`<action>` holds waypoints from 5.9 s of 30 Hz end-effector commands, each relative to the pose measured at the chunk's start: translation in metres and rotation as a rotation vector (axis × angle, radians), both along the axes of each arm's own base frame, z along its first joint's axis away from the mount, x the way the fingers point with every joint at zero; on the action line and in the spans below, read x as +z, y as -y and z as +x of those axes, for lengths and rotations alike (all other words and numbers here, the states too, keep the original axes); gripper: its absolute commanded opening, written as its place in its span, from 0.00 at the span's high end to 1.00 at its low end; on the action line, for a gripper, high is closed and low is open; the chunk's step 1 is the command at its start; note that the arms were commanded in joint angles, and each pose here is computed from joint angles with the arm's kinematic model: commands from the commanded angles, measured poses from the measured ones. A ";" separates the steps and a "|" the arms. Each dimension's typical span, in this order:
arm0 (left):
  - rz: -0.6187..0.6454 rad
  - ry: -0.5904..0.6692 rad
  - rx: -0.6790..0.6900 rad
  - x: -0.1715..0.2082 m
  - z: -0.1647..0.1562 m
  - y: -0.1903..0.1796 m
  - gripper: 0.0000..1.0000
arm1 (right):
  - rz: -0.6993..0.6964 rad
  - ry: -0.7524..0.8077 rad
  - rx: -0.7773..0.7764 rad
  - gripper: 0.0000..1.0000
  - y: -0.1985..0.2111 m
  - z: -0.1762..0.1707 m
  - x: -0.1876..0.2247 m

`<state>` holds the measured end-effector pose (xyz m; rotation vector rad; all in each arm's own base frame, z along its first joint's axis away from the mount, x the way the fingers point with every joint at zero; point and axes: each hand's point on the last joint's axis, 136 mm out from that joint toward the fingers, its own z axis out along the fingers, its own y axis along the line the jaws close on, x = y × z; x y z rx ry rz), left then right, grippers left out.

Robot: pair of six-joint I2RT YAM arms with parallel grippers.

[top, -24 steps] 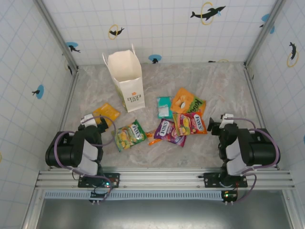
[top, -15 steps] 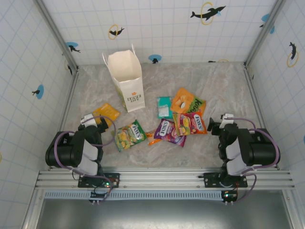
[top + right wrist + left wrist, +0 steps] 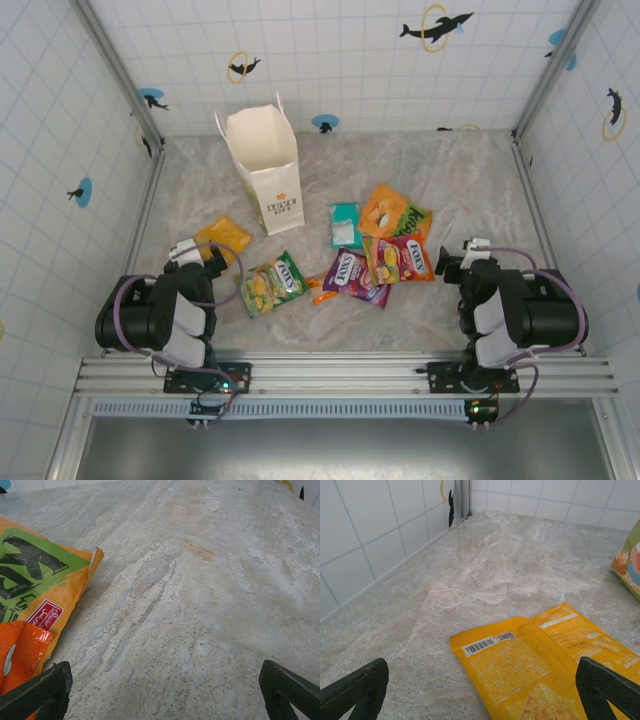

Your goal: Place the snacks into the paper bag

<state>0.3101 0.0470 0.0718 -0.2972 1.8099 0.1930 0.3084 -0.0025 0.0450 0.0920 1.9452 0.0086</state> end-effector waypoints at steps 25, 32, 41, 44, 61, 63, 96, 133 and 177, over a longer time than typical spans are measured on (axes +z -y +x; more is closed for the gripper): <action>-0.290 -0.225 -0.064 0.121 0.018 0.037 0.19 | 0.084 -0.045 0.521 0.02 -0.148 0.038 0.133; -0.442 -0.296 -0.265 0.196 0.028 0.082 0.31 | 0.133 -0.068 0.662 0.02 -0.205 0.018 0.149; -0.549 -0.389 -0.455 0.240 0.036 0.124 0.35 | 0.102 -0.115 0.677 0.02 -0.236 0.006 0.140; -0.567 -0.423 -0.463 0.241 0.047 0.129 0.36 | 0.110 -0.121 0.690 0.02 -0.241 0.002 0.137; -0.501 -0.613 -0.351 0.212 0.116 0.145 0.46 | 0.116 -0.171 0.711 0.02 -0.249 -0.002 0.113; -0.493 -0.631 -0.340 0.208 0.122 0.148 0.48 | 0.112 -0.176 0.713 0.02 -0.249 -0.002 0.110; -0.453 -0.710 -0.454 0.202 0.118 0.173 1.00 | 0.090 -0.194 0.697 0.02 -0.242 -0.005 0.104; -0.473 -0.695 -0.562 0.185 0.079 0.202 0.59 | 0.273 -0.337 0.434 0.01 -0.149 0.000 0.092; -0.564 -0.385 -0.547 0.147 -0.058 0.157 0.17 | -1.188 0.135 1.039 0.19 -0.139 -0.095 0.020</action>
